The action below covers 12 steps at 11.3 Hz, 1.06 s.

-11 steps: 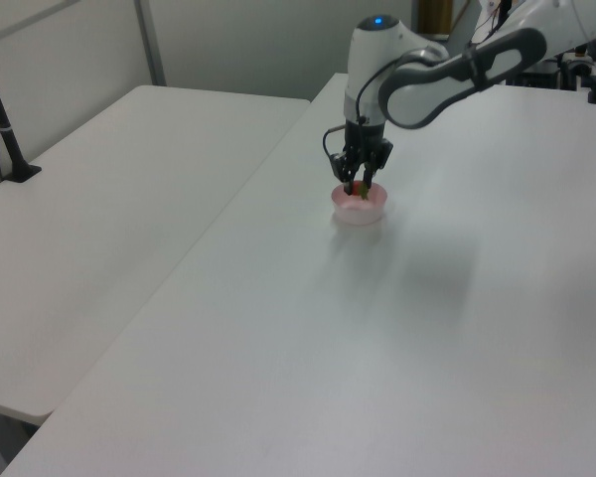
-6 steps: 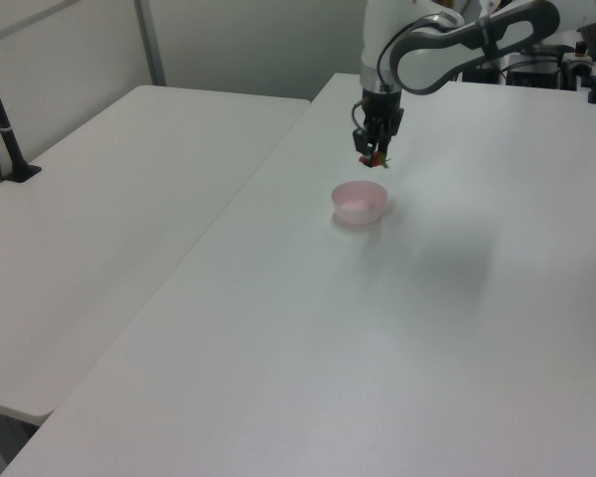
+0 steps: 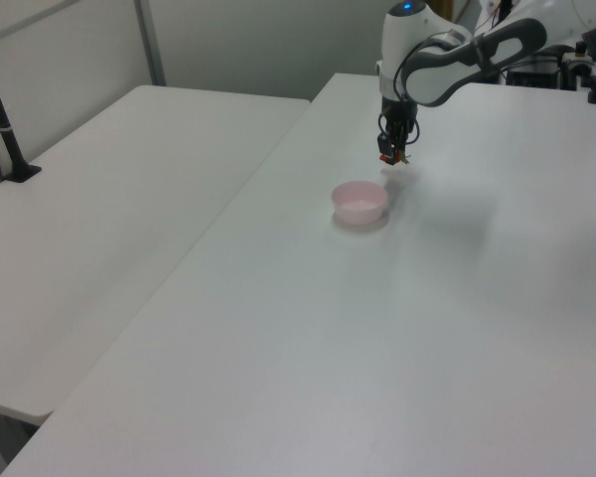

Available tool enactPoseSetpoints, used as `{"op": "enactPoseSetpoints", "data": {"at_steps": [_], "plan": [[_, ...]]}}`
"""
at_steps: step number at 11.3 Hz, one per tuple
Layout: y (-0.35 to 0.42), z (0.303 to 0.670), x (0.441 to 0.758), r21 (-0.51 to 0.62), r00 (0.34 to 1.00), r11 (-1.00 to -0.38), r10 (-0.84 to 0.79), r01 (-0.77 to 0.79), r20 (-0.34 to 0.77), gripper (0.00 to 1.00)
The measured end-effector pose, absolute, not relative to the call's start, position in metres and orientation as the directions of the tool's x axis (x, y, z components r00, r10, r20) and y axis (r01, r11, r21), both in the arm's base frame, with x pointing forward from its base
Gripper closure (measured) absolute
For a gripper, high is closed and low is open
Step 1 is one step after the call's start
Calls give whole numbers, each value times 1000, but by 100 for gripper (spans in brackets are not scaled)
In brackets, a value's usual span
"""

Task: Pick up strawberry from bowl

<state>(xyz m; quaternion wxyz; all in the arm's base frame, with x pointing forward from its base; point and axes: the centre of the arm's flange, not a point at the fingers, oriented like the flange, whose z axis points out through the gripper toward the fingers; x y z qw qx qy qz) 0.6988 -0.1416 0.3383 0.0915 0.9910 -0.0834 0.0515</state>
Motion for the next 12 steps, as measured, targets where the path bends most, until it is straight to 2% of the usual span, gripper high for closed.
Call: {"op": "enactPoseSetpoints", "data": {"at_steps": [2,3,5,6,7,9,12], "plan": [[-144,326,698,174,984,-971,-148,-163,97,51],[-146,325,698,175,984,-971,-150,-165,96,40],[-148,329,698,175,983,-970,-152,-168,103,9],[-145,341,699,173,981,-971,-148,-168,122,0],[-139,362,700,169,979,-972,-140,-165,148,0],[-100,423,689,166,986,-977,-110,-131,126,0],[0,524,640,150,989,-978,-133,-141,63,0]]}}
